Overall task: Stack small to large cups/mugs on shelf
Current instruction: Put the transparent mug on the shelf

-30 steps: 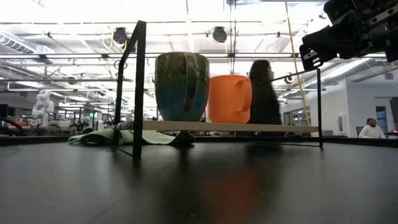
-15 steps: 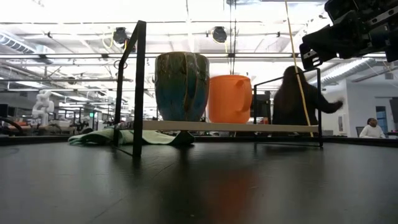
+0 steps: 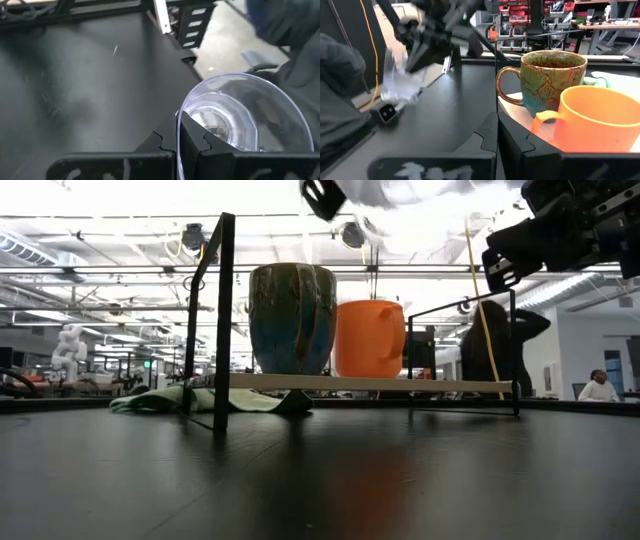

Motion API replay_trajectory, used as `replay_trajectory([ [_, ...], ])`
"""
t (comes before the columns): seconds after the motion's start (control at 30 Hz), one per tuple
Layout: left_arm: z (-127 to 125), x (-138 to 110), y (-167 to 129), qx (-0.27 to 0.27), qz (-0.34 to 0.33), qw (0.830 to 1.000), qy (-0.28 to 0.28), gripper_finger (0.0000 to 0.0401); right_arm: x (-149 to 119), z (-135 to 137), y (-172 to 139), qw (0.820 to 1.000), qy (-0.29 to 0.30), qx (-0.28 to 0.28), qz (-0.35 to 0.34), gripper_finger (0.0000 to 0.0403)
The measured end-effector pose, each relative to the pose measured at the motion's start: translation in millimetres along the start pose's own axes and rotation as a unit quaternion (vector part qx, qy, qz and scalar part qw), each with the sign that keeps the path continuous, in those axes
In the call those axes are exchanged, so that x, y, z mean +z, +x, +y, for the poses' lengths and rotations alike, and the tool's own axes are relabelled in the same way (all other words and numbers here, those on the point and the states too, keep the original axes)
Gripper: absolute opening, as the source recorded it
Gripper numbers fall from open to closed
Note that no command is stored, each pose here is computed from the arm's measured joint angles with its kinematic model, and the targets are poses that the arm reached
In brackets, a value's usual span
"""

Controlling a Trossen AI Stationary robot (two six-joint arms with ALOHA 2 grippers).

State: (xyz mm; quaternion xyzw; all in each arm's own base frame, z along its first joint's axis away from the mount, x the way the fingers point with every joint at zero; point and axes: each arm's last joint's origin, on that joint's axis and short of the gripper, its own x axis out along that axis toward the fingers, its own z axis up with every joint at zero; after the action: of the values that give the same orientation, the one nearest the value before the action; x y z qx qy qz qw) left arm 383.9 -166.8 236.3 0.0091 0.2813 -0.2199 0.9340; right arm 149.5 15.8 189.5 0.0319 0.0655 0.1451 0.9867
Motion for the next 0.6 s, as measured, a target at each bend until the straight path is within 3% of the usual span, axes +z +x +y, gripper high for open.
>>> replay_trajectory([
  [0.27,23,10,27,0.065,0.025,0.998,0.008,0.0001,1,3,-10,1.0,0.029,0.003,0.005,0.0],
  [0.6,45,7,44,0.106,0.028,0.994,0.018,0.0001,11,16,-26,0.996,0.017,0.074,-0.042,0.0],
])
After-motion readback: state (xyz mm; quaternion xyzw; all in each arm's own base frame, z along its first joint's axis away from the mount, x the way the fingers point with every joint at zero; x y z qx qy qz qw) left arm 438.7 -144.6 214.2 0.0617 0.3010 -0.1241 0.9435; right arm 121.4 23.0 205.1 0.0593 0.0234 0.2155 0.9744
